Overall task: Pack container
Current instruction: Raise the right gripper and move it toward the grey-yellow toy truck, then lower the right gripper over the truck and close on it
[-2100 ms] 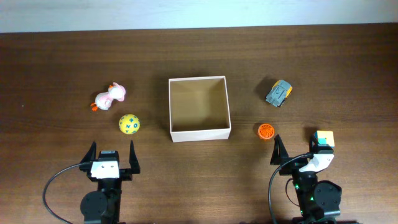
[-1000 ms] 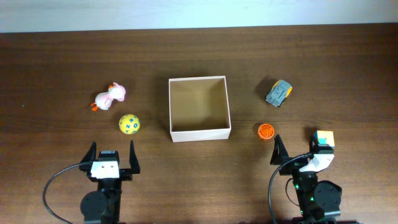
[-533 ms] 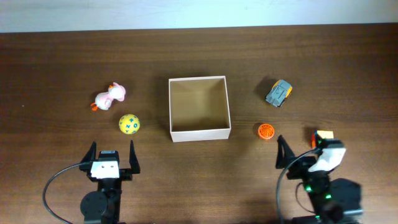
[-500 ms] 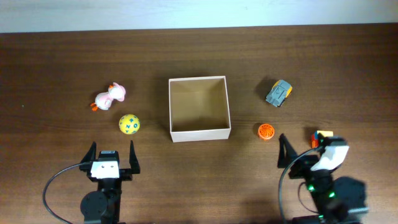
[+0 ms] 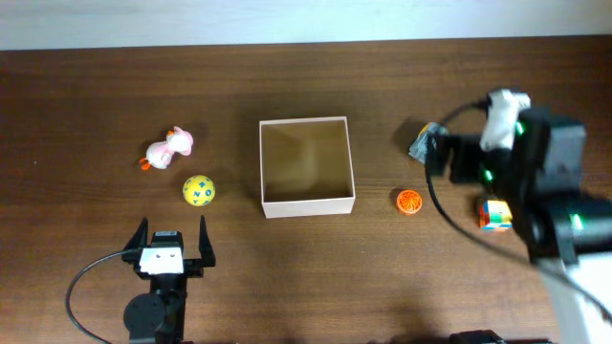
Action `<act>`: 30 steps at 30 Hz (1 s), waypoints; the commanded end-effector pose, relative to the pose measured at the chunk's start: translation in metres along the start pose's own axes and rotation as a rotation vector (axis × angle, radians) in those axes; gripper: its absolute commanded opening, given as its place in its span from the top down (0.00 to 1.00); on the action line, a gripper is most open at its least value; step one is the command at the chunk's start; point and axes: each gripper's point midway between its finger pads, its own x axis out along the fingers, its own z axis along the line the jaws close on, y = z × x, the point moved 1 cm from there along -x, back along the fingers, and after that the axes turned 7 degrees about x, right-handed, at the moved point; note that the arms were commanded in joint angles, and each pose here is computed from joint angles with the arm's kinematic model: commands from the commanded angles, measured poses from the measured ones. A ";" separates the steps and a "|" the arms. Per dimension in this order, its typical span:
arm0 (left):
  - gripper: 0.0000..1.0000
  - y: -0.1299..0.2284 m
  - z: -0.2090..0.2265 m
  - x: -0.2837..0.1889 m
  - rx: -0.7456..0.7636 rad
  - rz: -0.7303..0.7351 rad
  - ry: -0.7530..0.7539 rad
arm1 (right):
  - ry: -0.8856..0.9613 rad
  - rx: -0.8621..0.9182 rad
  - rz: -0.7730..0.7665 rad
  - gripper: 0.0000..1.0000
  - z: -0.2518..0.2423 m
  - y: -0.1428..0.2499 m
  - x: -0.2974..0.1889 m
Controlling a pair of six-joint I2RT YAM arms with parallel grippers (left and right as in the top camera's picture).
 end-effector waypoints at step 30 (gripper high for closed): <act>0.01 0.001 0.000 0.000 0.016 -0.001 0.003 | 0.213 0.291 0.232 0.01 -0.052 0.043 0.205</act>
